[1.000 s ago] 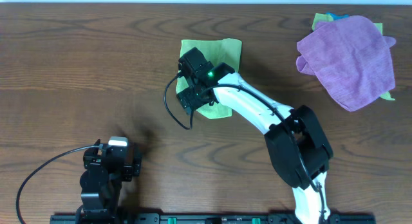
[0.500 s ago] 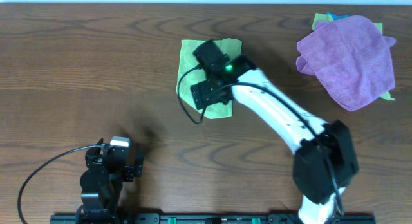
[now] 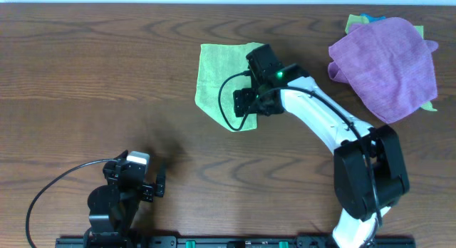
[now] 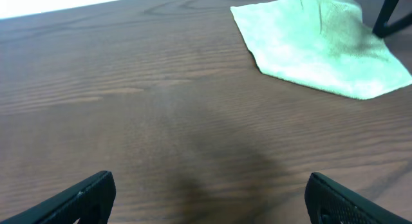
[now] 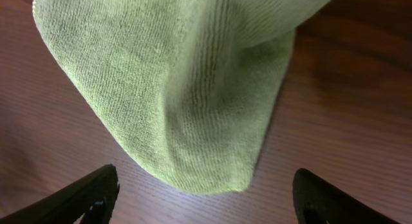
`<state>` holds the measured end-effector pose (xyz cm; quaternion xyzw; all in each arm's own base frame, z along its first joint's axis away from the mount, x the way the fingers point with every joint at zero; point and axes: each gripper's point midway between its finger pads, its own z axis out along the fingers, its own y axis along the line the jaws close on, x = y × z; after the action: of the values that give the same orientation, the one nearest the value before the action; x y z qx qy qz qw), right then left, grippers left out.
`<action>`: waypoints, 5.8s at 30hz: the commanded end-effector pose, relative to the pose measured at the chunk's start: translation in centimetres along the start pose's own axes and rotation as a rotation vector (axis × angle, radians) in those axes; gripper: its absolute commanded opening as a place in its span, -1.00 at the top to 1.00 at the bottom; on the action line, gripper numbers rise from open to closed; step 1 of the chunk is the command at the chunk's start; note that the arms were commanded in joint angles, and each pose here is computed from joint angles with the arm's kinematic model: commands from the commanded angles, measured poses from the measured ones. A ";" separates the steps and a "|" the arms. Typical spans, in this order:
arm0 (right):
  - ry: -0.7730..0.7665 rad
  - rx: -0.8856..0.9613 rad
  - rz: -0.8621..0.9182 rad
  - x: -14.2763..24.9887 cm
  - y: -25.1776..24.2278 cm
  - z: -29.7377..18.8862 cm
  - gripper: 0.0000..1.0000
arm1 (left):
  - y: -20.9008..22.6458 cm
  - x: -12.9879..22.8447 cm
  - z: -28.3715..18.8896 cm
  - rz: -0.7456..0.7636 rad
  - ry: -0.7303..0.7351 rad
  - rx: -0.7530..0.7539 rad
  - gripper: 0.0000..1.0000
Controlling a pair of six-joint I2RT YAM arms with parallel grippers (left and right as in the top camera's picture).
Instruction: Fold the cloth
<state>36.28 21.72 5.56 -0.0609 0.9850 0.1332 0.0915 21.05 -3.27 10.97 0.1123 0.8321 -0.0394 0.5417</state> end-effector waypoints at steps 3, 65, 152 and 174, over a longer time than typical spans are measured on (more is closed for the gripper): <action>0.023 -0.021 0.020 1.0 -0.2 1.6 -0.65 | -0.5 0.4 0.2 -0.076 0.003 0.027 -0.90; 0.000 0.056 -0.314 2.1 1.9 0.8 -0.61 | -0.3 0.8 0.2 -0.326 0.022 0.014 -0.91; 0.023 -0.242 -0.607 3.2 20.3 -1.7 -0.49 | 3.2 1.4 -0.1 -0.326 0.024 -0.194 -0.90; 0.145 -0.076 -0.083 -1.6 4.3 -5.2 -0.18 | 4.2 -2.1 -0.2 -0.401 0.442 -0.241 -0.90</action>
<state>36.76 24.15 9.39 -0.1165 0.9841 0.1333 0.0142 21.55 0.82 12.94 -0.1093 0.9227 -0.0156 0.3695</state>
